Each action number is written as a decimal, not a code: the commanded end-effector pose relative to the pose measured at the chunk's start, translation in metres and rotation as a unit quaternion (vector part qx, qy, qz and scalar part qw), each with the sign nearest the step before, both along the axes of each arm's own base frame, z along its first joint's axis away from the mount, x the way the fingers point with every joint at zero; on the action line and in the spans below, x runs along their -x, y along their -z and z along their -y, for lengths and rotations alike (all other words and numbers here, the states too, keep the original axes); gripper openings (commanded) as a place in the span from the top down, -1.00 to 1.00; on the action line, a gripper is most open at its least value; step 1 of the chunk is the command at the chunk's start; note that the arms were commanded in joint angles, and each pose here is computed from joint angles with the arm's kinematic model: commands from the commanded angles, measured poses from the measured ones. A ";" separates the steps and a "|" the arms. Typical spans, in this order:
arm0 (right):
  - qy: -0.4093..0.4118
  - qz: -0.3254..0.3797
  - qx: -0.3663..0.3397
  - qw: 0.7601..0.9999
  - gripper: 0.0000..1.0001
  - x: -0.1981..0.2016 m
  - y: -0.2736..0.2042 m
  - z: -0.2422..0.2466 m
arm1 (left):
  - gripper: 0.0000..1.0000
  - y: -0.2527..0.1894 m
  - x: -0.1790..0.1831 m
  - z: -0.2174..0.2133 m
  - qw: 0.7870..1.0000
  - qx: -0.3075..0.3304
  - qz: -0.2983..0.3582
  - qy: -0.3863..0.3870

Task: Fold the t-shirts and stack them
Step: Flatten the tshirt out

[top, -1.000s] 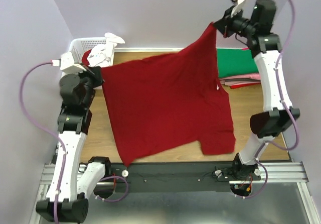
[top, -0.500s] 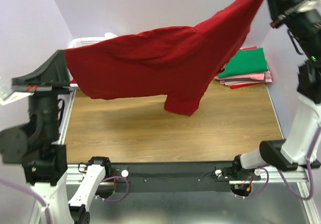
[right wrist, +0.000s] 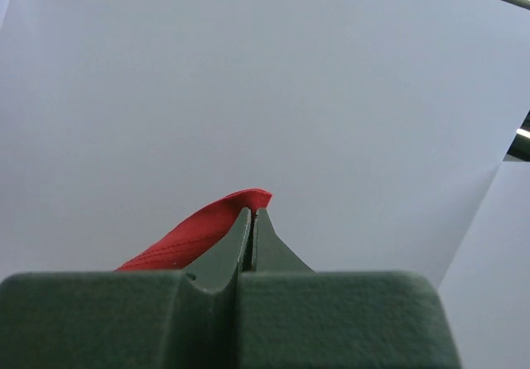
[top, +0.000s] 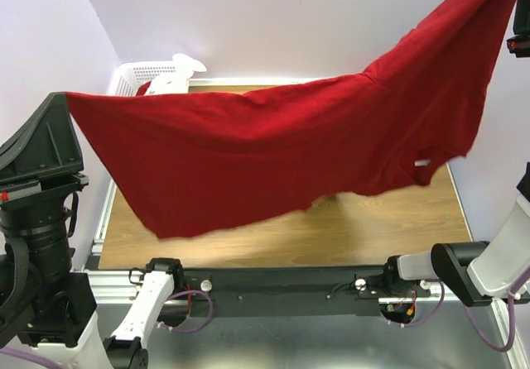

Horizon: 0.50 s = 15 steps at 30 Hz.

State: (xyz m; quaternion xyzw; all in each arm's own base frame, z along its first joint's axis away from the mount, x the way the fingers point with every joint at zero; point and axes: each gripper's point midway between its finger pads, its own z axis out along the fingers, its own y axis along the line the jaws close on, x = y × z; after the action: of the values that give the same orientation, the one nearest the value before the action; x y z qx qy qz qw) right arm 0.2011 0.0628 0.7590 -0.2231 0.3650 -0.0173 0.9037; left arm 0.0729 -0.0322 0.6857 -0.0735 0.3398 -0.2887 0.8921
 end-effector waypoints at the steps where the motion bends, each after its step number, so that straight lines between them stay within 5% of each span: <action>1: 0.024 -0.012 -0.017 0.999 0.99 -0.028 0.003 0.010 | 1.00 0.006 -0.013 -0.001 1.000 0.002 -0.015 -0.004; 9: -0.001 -0.111 -0.009 0.994 0.99 -0.114 0.056 -0.002 | 1.00 0.082 -0.102 -0.011 0.991 0.008 -0.128 -0.043; 15: -0.054 -0.259 0.005 0.964 0.99 -0.220 0.160 -0.024 | 1.00 0.189 -0.183 -0.026 0.963 0.007 -0.251 -0.093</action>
State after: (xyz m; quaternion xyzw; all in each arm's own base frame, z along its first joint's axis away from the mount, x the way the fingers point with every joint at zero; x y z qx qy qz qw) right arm 0.3693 0.0751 0.6537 -0.2299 0.5217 0.0414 0.8205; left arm 0.2300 -0.0233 0.5349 -0.1480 0.5198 -0.2267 0.8103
